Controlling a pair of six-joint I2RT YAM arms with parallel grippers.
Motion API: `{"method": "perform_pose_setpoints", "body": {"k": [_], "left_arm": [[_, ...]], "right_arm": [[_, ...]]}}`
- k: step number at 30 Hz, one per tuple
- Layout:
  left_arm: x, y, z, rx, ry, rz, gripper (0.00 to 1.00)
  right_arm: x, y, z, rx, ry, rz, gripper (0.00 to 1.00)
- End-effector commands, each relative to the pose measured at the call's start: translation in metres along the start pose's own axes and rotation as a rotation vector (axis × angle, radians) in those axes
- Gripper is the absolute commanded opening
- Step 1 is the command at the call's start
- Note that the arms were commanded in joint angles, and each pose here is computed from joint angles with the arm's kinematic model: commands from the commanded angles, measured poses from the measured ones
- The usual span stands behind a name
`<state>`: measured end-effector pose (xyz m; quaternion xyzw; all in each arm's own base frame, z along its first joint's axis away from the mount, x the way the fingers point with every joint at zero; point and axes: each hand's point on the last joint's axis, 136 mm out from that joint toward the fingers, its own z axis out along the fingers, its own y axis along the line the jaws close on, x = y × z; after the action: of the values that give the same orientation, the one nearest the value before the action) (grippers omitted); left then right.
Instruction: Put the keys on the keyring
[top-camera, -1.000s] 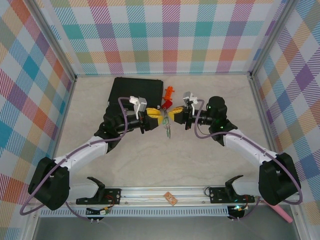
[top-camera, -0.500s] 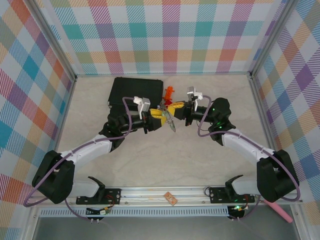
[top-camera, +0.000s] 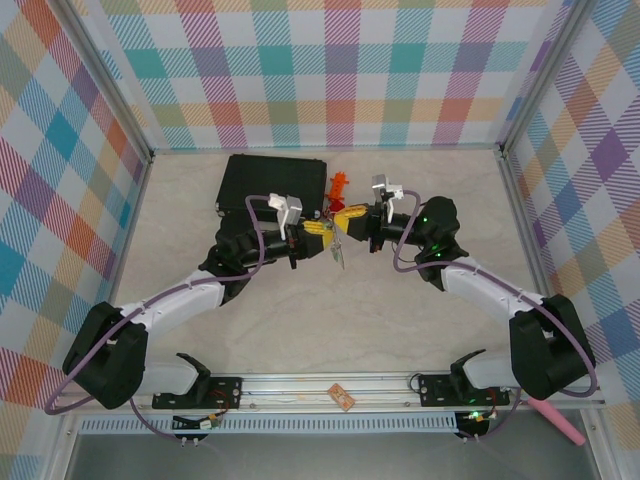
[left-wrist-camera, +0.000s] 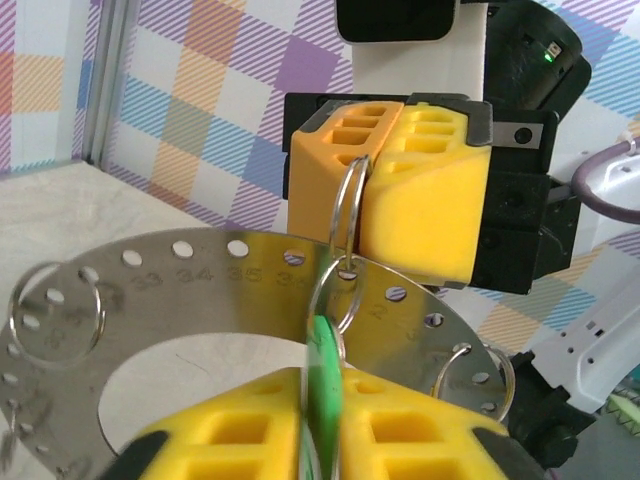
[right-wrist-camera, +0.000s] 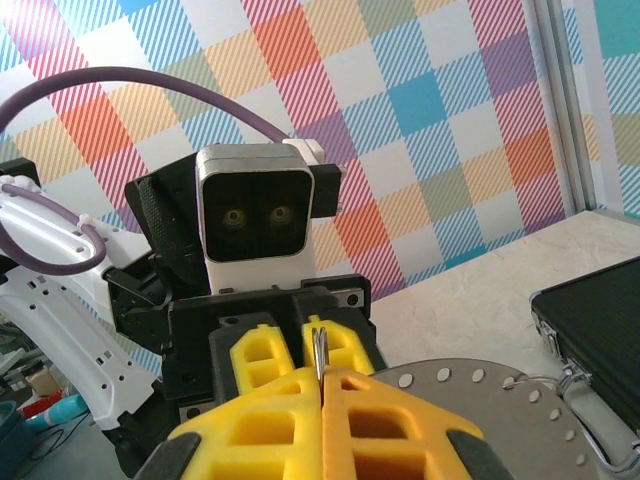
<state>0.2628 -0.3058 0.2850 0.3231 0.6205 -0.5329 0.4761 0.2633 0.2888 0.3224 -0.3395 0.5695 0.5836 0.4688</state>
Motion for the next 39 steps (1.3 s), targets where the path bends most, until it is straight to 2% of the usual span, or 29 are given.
{"method": "perform_pose_setpoints", "body": {"k": [1, 8, 21, 28, 39], "left_arm": [[-0.019, -0.014, 0.001, 0.040, -0.040, 0.068, 0.09], [-0.009, -0.015, 0.011, 0.103, 0.033, 0.019, 0.00], [0.017, -0.023, 0.028, 0.202, 0.153, -0.048, 0.00], [0.019, -0.024, 0.028, 0.200, 0.161, -0.049, 0.01], [0.003, -0.017, 0.009, 0.104, 0.111, 0.005, 0.00]], "right_arm": [[-0.010, 0.010, -0.001, -0.035, -0.026, -0.041, 0.00], [-0.015, 0.015, -0.002, -0.057, -0.041, -0.046, 0.00], [-0.020, 0.016, -0.001, -0.065, -0.053, -0.050, 0.00], [-0.019, 0.016, -0.001, -0.064, -0.053, -0.052, 0.00], [-0.015, 0.017, -0.008, -0.009, -0.039, -0.093, 0.00]]}}
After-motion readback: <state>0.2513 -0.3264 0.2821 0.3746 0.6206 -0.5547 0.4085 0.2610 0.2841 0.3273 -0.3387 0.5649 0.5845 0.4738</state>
